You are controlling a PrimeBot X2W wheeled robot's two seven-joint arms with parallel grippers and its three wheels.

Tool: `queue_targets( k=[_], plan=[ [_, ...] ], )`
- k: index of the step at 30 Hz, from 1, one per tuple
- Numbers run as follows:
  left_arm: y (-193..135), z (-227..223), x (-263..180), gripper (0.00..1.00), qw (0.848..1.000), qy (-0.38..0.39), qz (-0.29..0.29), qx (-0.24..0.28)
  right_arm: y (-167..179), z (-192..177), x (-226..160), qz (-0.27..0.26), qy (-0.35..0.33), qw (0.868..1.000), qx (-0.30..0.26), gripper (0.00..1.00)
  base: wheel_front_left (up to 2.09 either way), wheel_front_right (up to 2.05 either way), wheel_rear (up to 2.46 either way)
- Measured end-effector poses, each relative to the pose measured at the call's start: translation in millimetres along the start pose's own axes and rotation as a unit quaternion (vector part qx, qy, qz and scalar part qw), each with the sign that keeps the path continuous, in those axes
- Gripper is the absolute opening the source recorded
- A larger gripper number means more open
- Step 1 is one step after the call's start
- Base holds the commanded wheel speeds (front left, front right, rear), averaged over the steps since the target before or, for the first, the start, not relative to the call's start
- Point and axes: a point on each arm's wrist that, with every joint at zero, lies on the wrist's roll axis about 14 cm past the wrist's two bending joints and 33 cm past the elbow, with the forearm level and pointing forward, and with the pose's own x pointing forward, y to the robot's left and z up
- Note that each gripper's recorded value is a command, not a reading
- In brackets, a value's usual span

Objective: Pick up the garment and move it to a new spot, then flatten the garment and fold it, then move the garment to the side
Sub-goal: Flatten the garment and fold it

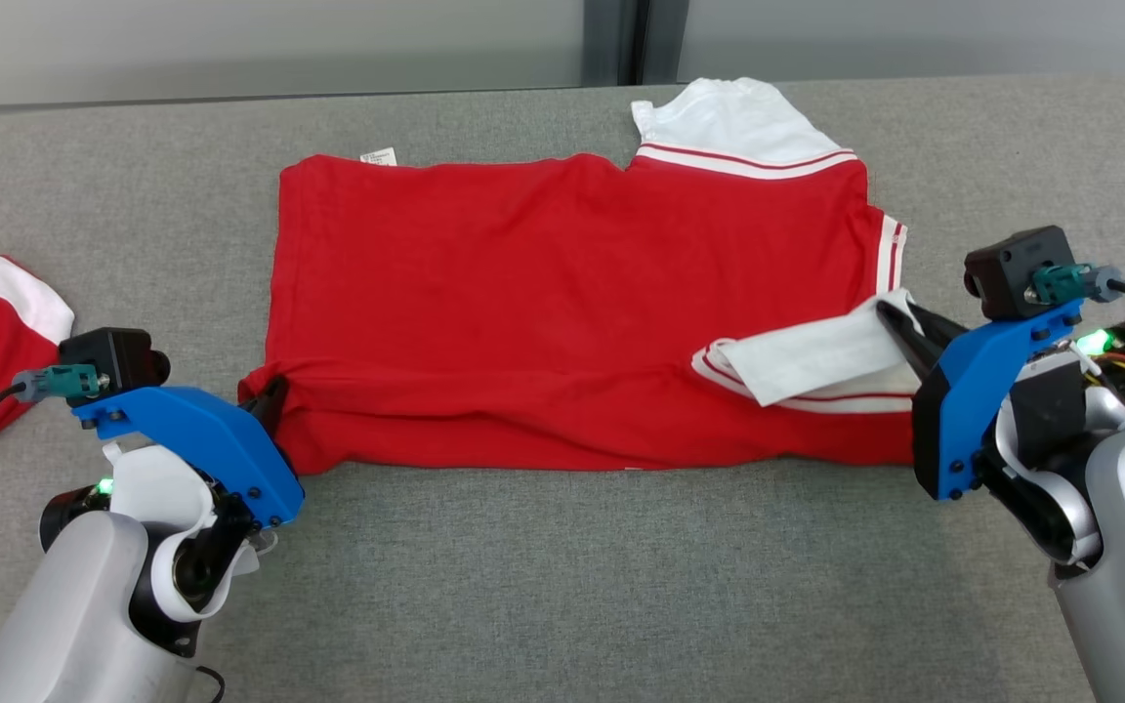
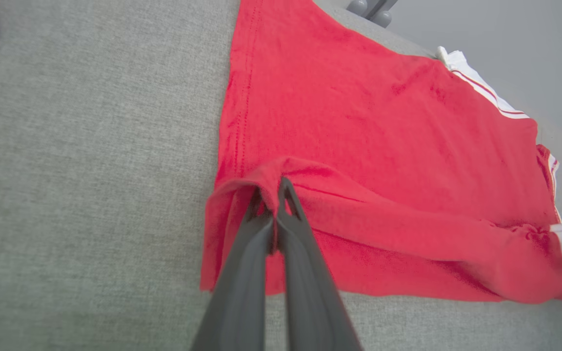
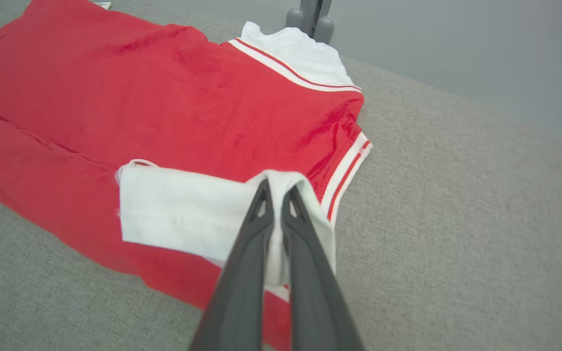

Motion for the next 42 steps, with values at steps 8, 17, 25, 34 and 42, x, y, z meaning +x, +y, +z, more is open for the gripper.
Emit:
queue_targets(
  k=[8, 17, 25, 34, 42],
  plan=[
    [4, -13, 7, 0.0, 1.0, 0.012, 0.004, -0.007, -3, 8, 15, -0.003, -0.033, 0.999, -0.014, 0.0, 0.0, 0.0, 0.0],
    [2, -16, 6, 1.0, 1.0, -0.008, 0.002, -0.011, 4, 22, 25, 0.001, -0.078, 0.997, -0.016, 1.0, 0.0, 0.0, 0.0],
    [23, -12, -16, 1.0, 0.995, -0.083, 0.046, 0.034, -3, 23, 11, -0.014, -0.091, 0.996, 0.015, 1.0, 0.0, 0.0, 0.0],
    [28, -35, -25, 1.0, 0.992, -0.094, 0.073, 0.051, -18, -32, -6, -0.056, -0.016, 0.997, 0.059, 1.0, 0.0, 0.0, 0.0],
    [30, -43, -2, 1.0, 0.988, -0.064, 0.097, 0.098, -14, -74, 4, -0.085, 0.035, 0.992, 0.082, 1.0, 0.0, 0.0, 0.0]
  ],
)
